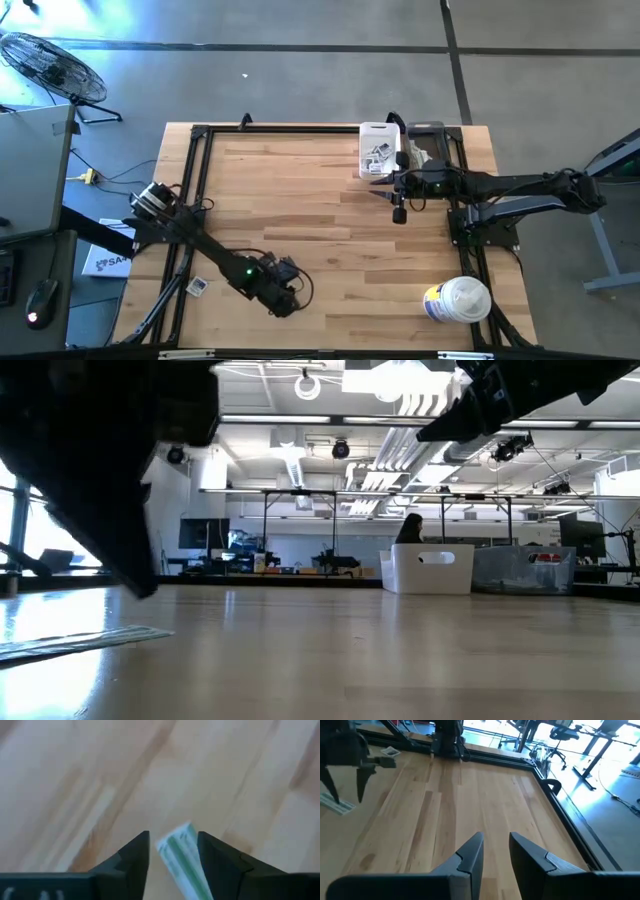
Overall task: Pick & Place First Aid Supplies
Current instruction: Put the bandage into the gray bin
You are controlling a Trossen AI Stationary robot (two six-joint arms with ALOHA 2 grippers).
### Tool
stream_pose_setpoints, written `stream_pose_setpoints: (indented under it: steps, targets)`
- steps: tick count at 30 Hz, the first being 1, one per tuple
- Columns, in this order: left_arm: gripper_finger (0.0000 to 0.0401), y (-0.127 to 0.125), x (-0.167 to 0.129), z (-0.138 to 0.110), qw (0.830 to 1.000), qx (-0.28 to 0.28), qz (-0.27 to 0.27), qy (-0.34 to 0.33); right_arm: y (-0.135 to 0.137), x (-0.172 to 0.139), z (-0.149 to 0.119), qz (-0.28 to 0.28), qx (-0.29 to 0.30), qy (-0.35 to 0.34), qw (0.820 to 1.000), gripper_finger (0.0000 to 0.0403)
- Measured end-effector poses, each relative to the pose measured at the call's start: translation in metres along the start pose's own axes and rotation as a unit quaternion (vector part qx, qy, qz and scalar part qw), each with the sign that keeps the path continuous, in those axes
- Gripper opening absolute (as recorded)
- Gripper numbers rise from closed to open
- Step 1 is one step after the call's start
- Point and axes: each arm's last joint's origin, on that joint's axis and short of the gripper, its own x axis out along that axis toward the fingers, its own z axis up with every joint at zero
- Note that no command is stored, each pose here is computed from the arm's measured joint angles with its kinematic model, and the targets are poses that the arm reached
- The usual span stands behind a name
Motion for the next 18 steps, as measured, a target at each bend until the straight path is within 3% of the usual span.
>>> stream_pose_setpoints:
  steps: [7, 18]
  targets:
    - [0.0111, 0.003, 0.020, -0.010, 0.999, 0.013, 0.028, 0.028, 0.000, 0.000, 0.000, 0.000, 0.010, 0.002, 1.000, 0.0087]
    - [0.0041, 0.006, 0.022, -0.011, 0.998, 0.017, 0.054, 0.012, 0.000, 0.000, 0.000, 0.003, 0.012, 0.000, 1.000, 0.0087]
